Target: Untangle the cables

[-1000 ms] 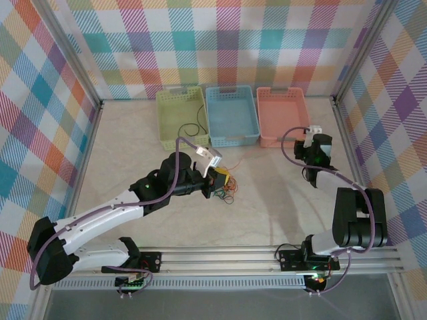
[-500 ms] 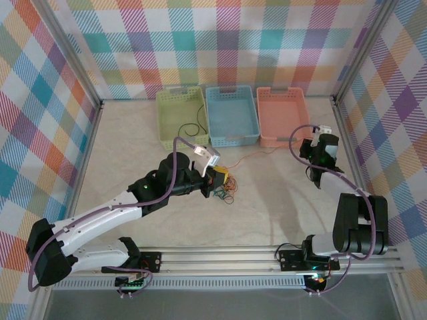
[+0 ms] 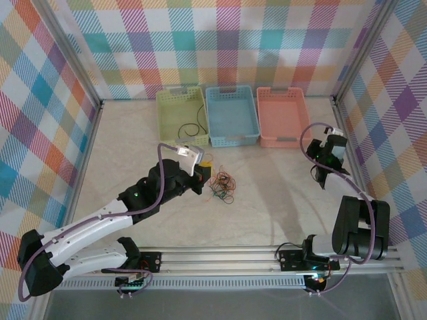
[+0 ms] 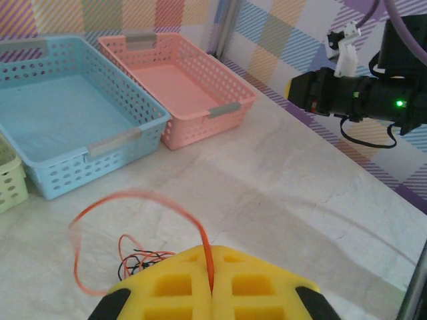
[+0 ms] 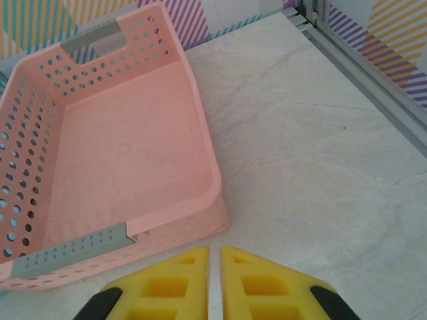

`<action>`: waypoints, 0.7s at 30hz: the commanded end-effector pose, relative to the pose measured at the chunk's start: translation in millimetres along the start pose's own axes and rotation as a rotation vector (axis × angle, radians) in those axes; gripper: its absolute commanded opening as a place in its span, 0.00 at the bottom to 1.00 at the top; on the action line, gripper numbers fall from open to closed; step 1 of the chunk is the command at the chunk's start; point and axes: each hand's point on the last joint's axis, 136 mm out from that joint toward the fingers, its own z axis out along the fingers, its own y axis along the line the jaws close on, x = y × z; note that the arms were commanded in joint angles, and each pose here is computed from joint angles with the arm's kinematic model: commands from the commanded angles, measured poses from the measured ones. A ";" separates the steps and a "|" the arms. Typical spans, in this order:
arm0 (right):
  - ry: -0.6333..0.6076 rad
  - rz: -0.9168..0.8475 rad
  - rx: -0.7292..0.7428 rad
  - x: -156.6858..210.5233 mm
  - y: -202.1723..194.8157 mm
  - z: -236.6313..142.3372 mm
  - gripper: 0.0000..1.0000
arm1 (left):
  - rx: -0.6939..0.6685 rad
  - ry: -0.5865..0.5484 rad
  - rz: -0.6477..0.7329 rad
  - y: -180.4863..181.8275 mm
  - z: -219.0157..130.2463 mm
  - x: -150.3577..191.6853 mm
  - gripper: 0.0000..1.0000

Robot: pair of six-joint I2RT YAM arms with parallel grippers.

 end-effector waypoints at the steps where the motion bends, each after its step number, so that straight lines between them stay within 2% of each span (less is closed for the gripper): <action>1: 0.003 0.042 -0.074 -3.6 12.6 -6.7 0.14 | 0.003 -0.038 -0.008 -2.7 -0.5 -7.1 0.00; 3: -0.001 0.036 -0.166 -6.8 29.1 -12.1 0.22 | 0.037 -0.013 -0.001 -9.3 4.2 -3.7 0.00; 5: -0.016 0.040 -0.266 -10.6 47.2 -21.3 0.35 | 0.081 0.010 0.004 -17.5 7.8 -0.8 0.00; 9: -0.049 -0.036 -0.520 -17.3 105.7 -56.4 0.43 | 0.166 0.058 0.011 -33.3 14.3 5.6 0.00; 14: -0.040 -0.152 -0.831 -4.0 176.5 -117.2 0.45 | 0.141 0.074 -0.003 -30.1 18.2 6.2 0.00; 21: 0.055 -0.337 -1.254 52.0 242.1 -210.0 0.46 | 0.053 0.047 -0.052 -15.7 15.8 -1.1 0.00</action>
